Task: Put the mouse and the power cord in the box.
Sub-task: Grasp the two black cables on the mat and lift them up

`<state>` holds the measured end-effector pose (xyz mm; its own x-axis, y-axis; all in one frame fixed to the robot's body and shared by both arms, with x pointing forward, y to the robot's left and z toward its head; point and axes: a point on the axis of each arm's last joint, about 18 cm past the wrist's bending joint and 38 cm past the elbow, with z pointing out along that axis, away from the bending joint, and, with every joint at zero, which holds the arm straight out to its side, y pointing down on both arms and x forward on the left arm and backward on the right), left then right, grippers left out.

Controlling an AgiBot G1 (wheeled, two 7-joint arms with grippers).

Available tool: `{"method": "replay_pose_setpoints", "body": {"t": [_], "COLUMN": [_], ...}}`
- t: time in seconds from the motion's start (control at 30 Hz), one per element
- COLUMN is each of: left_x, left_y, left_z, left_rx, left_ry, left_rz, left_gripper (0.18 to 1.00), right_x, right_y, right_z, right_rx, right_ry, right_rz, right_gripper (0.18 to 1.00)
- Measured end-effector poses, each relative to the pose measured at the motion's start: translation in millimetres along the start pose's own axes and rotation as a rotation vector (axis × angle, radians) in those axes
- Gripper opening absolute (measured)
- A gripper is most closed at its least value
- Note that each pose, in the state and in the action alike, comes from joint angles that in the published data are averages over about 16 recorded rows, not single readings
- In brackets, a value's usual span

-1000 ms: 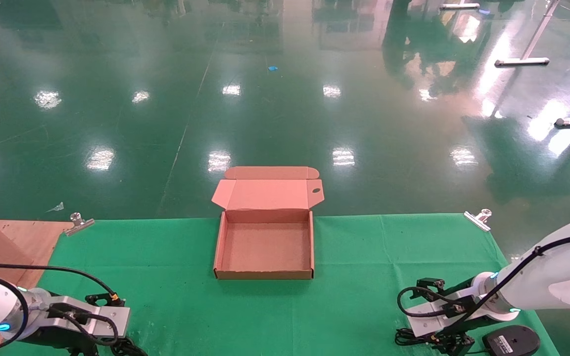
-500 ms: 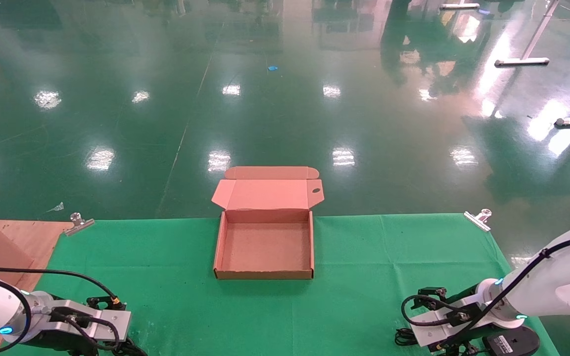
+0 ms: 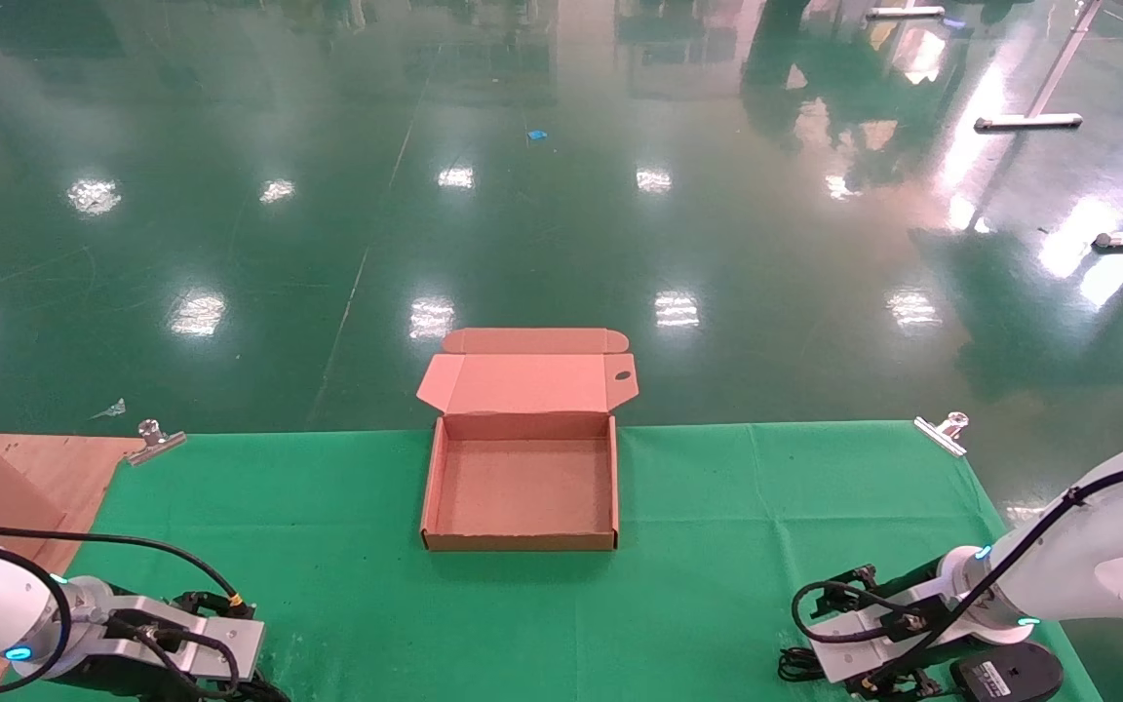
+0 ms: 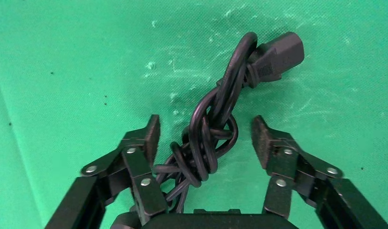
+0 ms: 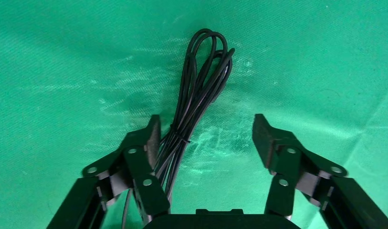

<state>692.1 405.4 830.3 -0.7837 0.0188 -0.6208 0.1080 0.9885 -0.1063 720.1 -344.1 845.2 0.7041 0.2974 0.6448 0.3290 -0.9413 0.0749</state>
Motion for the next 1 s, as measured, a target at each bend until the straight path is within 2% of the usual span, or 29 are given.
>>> {"method": "replay_pose_setpoints", "body": {"t": [0.4,0.6,0.77,1.0], "left_x": [2.4,2.6,1.2,-8.2], "left_y": [0.6,-0.8,-2.9,-8.6], "left_z": [-0.2,-1.1,-4.0,-16.9], "left_rx": [0.002,0.009,0.019,0.041], "left_ry": [0.010,0.015,0.018,0.015], "left_rz": [0.001,0.002,0.003,0.011], "left_gripper": [0.502,0.394,0.347,0.325], "right_x": [-1.5,-2.1,-1.5,7.7], "right_y": [-0.3,1.3,4.4,9.6], "right_z": [-0.9,-3.7,-8.7,-26.3], "right_rx": [0.009,0.013,0.016,0.036], "right_ry": [-0.005,-0.007,-0.006,0.021], "right_rz": [-0.005,-0.001,0.006,0.023], "right_gripper": [0.506,0.377,0.296,0.238]}}
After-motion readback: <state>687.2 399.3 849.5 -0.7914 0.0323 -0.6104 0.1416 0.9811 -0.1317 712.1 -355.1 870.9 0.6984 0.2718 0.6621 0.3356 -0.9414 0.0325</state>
